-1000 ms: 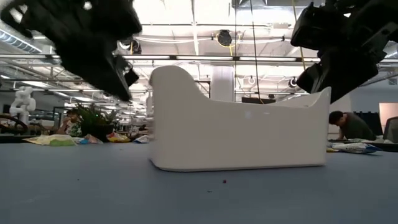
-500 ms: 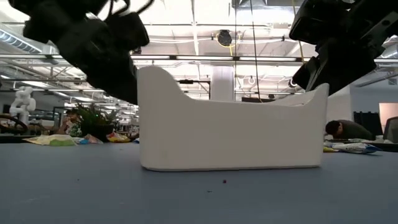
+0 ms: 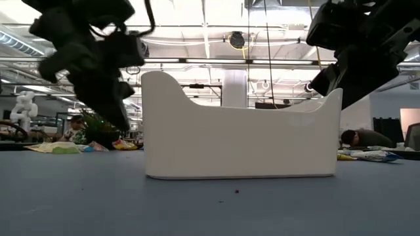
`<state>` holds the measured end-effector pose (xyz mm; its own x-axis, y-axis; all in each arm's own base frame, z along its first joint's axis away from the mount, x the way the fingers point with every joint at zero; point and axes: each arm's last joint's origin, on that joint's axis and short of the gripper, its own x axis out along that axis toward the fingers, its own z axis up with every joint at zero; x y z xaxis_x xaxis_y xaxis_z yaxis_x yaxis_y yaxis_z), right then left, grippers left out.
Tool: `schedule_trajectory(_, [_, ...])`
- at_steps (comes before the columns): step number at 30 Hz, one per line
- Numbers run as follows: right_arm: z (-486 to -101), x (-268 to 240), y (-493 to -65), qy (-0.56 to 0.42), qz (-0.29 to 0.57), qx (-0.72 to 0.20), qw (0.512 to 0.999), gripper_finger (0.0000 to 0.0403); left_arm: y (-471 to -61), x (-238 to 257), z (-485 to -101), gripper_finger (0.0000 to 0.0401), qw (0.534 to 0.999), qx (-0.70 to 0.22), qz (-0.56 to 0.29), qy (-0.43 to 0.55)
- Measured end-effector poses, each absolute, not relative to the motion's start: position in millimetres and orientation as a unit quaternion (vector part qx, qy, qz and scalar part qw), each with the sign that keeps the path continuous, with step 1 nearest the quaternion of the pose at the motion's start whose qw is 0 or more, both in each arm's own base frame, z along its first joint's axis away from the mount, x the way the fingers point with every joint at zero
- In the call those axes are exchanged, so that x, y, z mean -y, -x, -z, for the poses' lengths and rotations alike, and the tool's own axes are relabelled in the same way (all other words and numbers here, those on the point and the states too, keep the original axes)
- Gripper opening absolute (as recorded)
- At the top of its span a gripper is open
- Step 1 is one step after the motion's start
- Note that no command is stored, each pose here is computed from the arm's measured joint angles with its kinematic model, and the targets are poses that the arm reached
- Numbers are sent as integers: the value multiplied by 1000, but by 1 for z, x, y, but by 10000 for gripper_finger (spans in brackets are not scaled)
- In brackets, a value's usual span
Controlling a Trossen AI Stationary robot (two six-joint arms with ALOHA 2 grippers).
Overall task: Sort candy
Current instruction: Adjust the white bin
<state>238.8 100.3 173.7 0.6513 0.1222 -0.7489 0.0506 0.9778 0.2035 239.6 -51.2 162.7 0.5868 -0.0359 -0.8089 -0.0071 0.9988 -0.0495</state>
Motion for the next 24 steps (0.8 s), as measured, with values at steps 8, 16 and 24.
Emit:
schedule_trajectory(8, [-174, -100, -239, -102, -18, -416, 903, 0, -258, 82, -173, 6, 925, -350, 126, 74])
schedule_trajectory(16, [-174, -100, -239, -103, -18, -415, 904, 0, -270, 83, -154, 6, 931, -343, 101, 70])
schedule_trajectory(24, [-175, -101, -240, -113, -17, -411, 904, 0, -275, 61, -156, 6, 936, -339, 54, 71])
